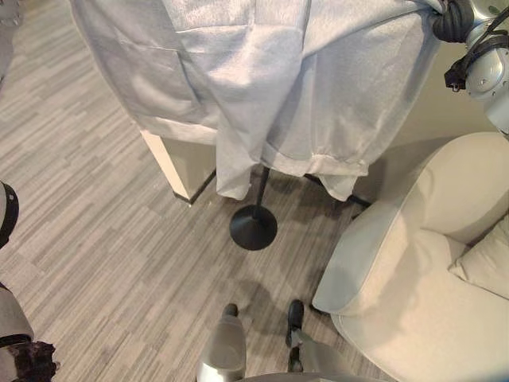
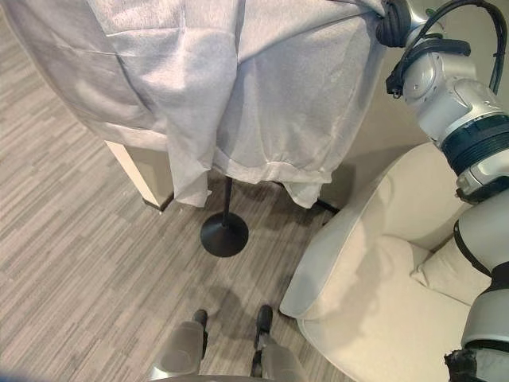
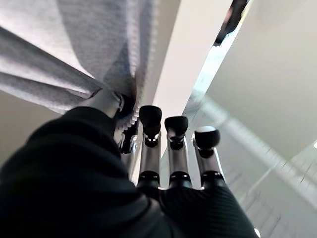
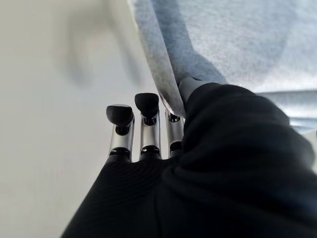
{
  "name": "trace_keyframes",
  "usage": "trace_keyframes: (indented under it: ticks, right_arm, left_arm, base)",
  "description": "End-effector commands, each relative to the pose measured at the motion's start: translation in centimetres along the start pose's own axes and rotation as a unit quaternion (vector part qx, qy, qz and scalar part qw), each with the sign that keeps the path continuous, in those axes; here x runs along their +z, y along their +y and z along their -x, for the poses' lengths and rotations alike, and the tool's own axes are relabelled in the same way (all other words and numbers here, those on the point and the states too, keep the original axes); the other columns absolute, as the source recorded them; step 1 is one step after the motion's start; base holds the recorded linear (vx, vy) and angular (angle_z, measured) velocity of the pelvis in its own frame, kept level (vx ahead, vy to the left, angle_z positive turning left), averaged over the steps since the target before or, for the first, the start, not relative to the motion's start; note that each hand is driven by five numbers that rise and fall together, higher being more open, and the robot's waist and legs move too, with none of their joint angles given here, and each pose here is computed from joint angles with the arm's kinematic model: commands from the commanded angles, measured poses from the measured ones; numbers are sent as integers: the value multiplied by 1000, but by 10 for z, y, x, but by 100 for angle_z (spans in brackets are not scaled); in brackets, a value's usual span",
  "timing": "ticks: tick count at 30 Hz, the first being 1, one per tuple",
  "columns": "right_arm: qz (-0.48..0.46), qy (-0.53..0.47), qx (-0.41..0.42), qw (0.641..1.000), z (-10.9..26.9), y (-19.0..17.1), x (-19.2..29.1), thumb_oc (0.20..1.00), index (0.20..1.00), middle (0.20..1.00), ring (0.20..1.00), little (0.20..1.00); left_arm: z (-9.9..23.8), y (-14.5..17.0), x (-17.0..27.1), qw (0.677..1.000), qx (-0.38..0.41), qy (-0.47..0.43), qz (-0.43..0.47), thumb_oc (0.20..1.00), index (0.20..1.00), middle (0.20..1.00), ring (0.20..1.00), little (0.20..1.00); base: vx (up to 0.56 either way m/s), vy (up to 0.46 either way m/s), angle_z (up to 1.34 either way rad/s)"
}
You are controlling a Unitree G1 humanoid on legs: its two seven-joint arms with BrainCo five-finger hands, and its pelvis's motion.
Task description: Hang the clothes on the sofa on the clothes rack.
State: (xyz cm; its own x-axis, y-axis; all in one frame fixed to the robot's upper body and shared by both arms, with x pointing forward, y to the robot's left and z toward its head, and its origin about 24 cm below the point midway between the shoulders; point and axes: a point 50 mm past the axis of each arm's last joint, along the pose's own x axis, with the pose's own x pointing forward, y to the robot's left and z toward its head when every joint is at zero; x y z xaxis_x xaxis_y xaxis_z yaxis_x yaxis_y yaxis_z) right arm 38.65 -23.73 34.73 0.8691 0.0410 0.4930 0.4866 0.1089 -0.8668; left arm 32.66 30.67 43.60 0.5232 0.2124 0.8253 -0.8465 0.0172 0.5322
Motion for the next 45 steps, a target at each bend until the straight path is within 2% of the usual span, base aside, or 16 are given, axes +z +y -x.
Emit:
trace_keyframes:
  ticks: [1, 10, 16, 17, 18, 19, 20, 21, 23, 28, 30, 31, 35, 39, 40, 45]
  right_arm:
    - [-3, 62, -67, 996, -5, -45, -26, 200, 200, 200, 200, 200]
    - [-62, 63, -6, 996, 9, 4, -29, 200, 200, 200, 200, 200]
    - [-209, 9, 48, 977, 51, 72, -3, 200, 200, 200, 200, 200]
    - [-228, 9, 57, 972, 58, 81, -1, 200, 200, 200, 200, 200]
    - [-236, 6, 61, 970, 63, 86, 1, 200, 200, 200, 200, 200]
    - [-250, 4, 68, 966, 68, 93, 3, 285, 285, 285, 285, 285]
    - [-263, 5, 75, 962, 75, 98, 3, 1000, 1000, 1000, 1000, 1000]
    - [-263, 5, 77, 962, 76, 99, 3, 1000, 1000, 1000, 1000, 1000]
    - [-285, 4, 100, 953, 97, 113, 3, 1000, 1000, 1000, 1000, 1000]
    - [-287, 50, 115, 950, 124, 129, -18, 1000, 1000, 1000, 1000, 1000]
    - [-300, 83, 105, 944, 135, 132, -30, 1000, 1000, 1000, 1000, 1000]
    - [-326, 127, 84, 933, 157, 135, -46, 1000, 1000, 1000, 1000, 1000]
    - [-326, 166, 43, 930, 180, 124, -67, 1000, 1000, 1000, 1000, 1000]
    - [-300, 225, -25, 927, 215, 102, -99, 1000, 1000, 1000, 1000, 1000]
    - [-268, 266, -44, 925, 238, 95, -118, 1000, 1000, 1000, 1000, 1000]
    - [-186, 416, 8, 890, 322, 105, -165, 1000, 1000, 1000, 1000, 1000]
  left_arm:
    - [-10, 27, -22, 998, 32, 49, -12, 200, 200, 200, 200, 200]
    - [28, -21, -65, 992, -70, 104, -31, 200, 200, 200, 200, 200]
    - [108, -85, -95, 974, -152, 160, 45, 200, 200, 200, 200, 200]
    - [122, -93, -96, 970, -159, 171, 69, 395, 395, 395, 395, 395]
    - [131, -100, -95, 966, -165, 179, 90, 699, 699, 699, 699, 699]
    - [142, -106, -95, 962, -171, 186, 106, 1000, 1000, 1000, 1000, 1000]
    - [155, -112, -93, 957, -181, 191, 126, 1000, 1000, 1000, 1000, 1000]
    - [157, -112, -94, 956, -182, 192, 125, 1000, 1000, 1000, 1000, 1000]
    - [202, -127, -92, 935, -211, 216, 184, 1000, 1000, 1000, 1000, 1000]
    - [259, -126, -107, 909, -240, 268, 213, 1000, 1000, 1000, 1000, 1000]
    - [280, -123, -115, 896, -247, 295, 221, 1000, 1000, 1000, 1000, 1000]
    - [314, -115, -130, 880, -254, 336, 219, 1000, 1000, 1000, 1000, 1000]
    - [355, -107, -144, 849, -261, 399, 227, 1000, 1000, 1000, 1000, 1000]
    - [436, -96, -154, 776, -297, 503, 237, 1000, 1000, 1000, 1000, 1000]
    - [475, -91, -155, 730, -311, 558, 243, 1000, 1000, 1000, 1000, 1000]
    - [556, -77, -146, 629, -364, 650, 222, 1000, 1000, 1000, 1000, 1000]
  base:
    - [-78, 17, -2]
    - [-26, 12, -2]
    - [41, 19, -6]
    - [58, 7, -4]
    - [30, 4, -5]
    - [25, 3, -7]
    - [46, 2, -7]
    - [64, 11, -1]
    - [72, 17, 0]
    - [56, 11, -1]
    - [27, 21, 2]
    - [50, 36, 4]
    - [31, 38, 2]
    - [15, 44, -2]
    - [15, 67, 3]
    - [-6, 20, 2]
